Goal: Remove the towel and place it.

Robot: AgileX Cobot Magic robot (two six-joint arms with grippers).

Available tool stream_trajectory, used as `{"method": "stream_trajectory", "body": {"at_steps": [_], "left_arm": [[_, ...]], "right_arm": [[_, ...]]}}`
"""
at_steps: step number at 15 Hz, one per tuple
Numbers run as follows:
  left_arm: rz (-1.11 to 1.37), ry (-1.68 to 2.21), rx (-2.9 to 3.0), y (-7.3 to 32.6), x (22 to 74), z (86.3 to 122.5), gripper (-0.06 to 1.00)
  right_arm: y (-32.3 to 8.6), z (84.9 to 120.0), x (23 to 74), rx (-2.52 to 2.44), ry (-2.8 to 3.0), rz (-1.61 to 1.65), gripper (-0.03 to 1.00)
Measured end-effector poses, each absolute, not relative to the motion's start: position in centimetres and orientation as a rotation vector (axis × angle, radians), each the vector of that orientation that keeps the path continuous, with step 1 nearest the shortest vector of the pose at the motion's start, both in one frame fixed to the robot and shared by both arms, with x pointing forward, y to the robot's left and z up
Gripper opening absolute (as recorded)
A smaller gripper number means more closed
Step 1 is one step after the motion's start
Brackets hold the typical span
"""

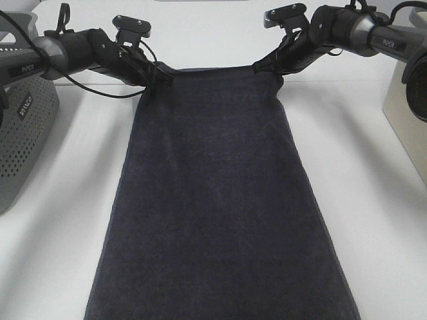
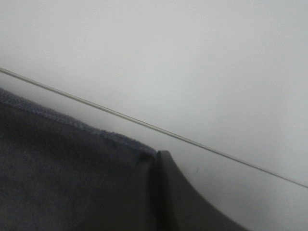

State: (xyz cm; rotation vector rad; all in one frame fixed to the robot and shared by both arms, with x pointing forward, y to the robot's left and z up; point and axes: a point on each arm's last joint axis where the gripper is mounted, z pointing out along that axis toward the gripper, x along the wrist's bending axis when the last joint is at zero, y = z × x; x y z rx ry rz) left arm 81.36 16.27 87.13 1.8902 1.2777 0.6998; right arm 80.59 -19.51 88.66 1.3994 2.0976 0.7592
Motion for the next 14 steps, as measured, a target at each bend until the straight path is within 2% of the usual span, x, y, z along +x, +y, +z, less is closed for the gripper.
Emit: {"method": "stream_trajectory", "body": {"at_steps": [4,7,9,11,14], "left_arm": [[0.711,1.282,1.880,16.3,81.5,86.2,0.02],[0.732,1.283,1.865,16.4,81.6,85.2,0.29],[0.770,1.273,1.829,16.5,81.8,85.3,0.49],[0.813,1.259,1.784,16.6,82.1,85.7,0.58],[0.834,1.251,1.764,16.7,82.2,86.0,0.60]], "right_arm": [[-19.4,86.4,80.6,1.434,2.114,0.754,0.09],[-19.3,86.6,80.9,1.429,2.067,0.803,0.40],[-19.4,86.8,81.1,1.424,2.047,0.818,0.54],[-19.5,86.9,81.2,1.413,2.032,0.827,0.57],[-19.6,86.9,81.2,1.413,2.035,0.819,0.57]]}}
